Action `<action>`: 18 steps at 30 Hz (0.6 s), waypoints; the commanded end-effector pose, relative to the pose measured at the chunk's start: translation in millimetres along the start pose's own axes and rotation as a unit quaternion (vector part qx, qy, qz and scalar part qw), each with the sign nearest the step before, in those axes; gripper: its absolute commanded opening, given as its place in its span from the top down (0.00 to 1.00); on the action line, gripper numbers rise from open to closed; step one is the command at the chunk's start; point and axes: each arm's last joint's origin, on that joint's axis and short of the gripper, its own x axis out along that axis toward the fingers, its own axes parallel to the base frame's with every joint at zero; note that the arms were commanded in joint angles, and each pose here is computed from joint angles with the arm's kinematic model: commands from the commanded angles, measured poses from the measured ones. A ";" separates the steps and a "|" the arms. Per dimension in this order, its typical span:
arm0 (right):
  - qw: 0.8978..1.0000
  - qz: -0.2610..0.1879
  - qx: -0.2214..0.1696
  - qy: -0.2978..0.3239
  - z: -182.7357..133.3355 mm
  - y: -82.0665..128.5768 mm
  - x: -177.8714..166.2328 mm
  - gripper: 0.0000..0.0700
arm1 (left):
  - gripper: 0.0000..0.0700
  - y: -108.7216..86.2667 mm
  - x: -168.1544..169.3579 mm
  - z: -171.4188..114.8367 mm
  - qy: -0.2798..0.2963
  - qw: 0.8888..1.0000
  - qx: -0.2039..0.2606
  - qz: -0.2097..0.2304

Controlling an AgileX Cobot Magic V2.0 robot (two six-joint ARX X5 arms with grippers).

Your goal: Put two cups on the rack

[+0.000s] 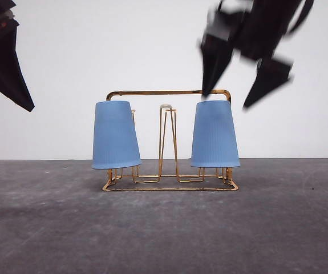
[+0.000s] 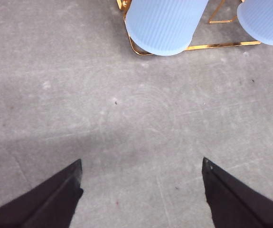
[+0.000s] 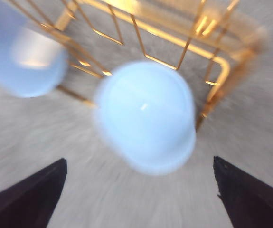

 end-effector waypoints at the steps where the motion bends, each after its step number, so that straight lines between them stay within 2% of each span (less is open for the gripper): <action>1: 1.000 0.001 0.000 0.021 -2.8 5.4 -17.2 0.11 | 0.35 -1.0 0.8 1.5 -0.002 1.000 0.000 -0.001; 6: 0.999 0.001 -0.006 0.033 -18.1 12.3 -52.4 0.12 | 0.35 -1.0 0.8 1.5 -0.002 1.000 0.000 -0.001; 10: 1.000 0.002 -0.013 0.011 -31.9 15.5 -70.0 0.12 | 0.35 -1.0 0.8 1.4 -0.001 1.000 0.000 -0.001; 18: 0.998 0.009 -0.032 -0.051 -83.5 16.1 -61.4 0.18 | 0.35 -0.9 0.8 1.1 0.000 1.000 0.000 -0.001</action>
